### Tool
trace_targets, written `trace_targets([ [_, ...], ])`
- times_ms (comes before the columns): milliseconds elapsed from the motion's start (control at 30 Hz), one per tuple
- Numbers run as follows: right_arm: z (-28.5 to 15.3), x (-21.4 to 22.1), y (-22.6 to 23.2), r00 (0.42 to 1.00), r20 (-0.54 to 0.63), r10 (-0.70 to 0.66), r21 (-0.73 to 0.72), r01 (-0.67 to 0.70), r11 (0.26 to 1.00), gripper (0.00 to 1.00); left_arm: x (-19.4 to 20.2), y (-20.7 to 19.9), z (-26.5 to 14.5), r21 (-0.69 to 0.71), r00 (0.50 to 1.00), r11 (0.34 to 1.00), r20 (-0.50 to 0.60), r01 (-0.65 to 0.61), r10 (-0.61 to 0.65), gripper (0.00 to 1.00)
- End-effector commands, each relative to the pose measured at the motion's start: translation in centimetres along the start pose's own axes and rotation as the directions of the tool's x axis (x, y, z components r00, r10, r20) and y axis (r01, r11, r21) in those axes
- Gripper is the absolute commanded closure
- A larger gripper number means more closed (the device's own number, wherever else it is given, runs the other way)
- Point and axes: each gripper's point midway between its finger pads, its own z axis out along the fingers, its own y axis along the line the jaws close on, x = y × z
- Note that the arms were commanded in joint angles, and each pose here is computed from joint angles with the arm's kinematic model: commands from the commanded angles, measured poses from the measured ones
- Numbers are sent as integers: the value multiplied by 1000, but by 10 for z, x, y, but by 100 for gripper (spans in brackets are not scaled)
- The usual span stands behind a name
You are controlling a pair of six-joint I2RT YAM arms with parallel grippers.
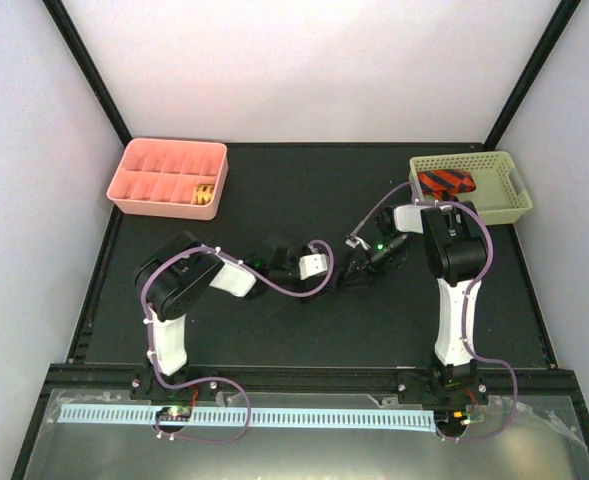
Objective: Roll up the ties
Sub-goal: Roll the tie at the center of the board.
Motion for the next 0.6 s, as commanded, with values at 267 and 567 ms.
trace_targets([
  [267,7,7,-36,998,-49,35,134,-28,991,98,-21,-12,13,48,981,980,-16,-193,194,8],
  [567,7,8,-35,998,-53,32,128,-25,991,99,-17,-14,29,87,979,978,-59,-187,193,9],
])
